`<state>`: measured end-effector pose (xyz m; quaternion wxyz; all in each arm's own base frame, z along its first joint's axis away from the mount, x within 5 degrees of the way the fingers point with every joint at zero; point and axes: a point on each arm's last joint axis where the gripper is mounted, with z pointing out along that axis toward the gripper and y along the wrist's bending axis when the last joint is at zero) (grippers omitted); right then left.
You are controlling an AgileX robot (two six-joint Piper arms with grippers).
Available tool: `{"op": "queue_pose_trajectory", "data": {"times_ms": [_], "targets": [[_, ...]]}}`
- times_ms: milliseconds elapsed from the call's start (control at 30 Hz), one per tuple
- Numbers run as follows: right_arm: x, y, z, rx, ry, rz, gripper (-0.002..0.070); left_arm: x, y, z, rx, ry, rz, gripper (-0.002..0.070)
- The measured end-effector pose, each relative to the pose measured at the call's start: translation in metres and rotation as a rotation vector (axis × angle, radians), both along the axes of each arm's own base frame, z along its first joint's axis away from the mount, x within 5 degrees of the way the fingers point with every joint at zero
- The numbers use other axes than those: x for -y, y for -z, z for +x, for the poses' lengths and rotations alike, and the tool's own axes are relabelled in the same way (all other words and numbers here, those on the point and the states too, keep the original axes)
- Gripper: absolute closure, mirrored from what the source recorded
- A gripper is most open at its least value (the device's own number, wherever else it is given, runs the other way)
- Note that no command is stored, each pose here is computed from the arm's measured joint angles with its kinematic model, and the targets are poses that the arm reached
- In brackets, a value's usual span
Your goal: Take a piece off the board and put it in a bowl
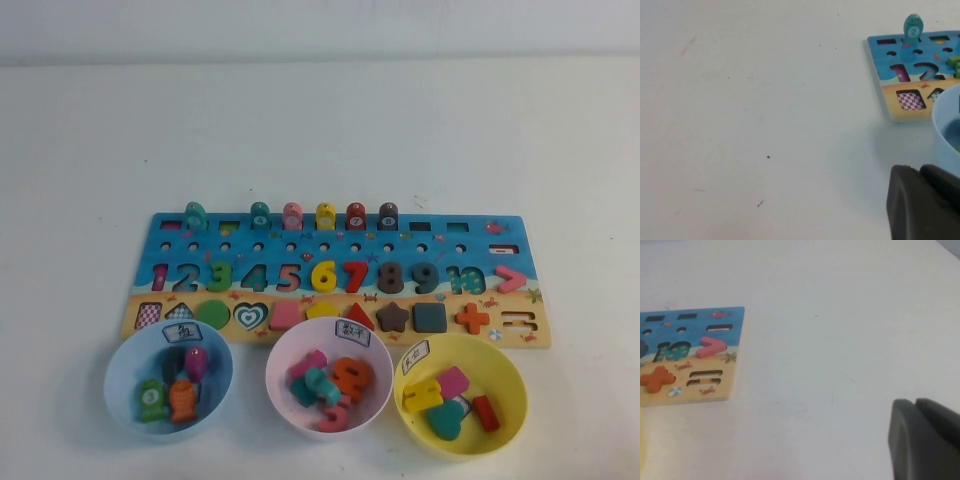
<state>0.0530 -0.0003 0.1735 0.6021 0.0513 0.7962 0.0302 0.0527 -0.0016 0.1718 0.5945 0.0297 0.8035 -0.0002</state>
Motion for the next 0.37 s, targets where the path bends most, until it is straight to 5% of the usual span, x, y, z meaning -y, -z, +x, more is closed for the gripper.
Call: {"op": "queue_pose_trajectory", "data": {"times_ms": [367], "targets": [[0.0005, 0.0010, -0.0003, -0.012, -0.004, -0.033, 0.0694, 0.0000, 0.0000, 0.0000, 0.000, 0.000, 0.000, 0.0673]]}}
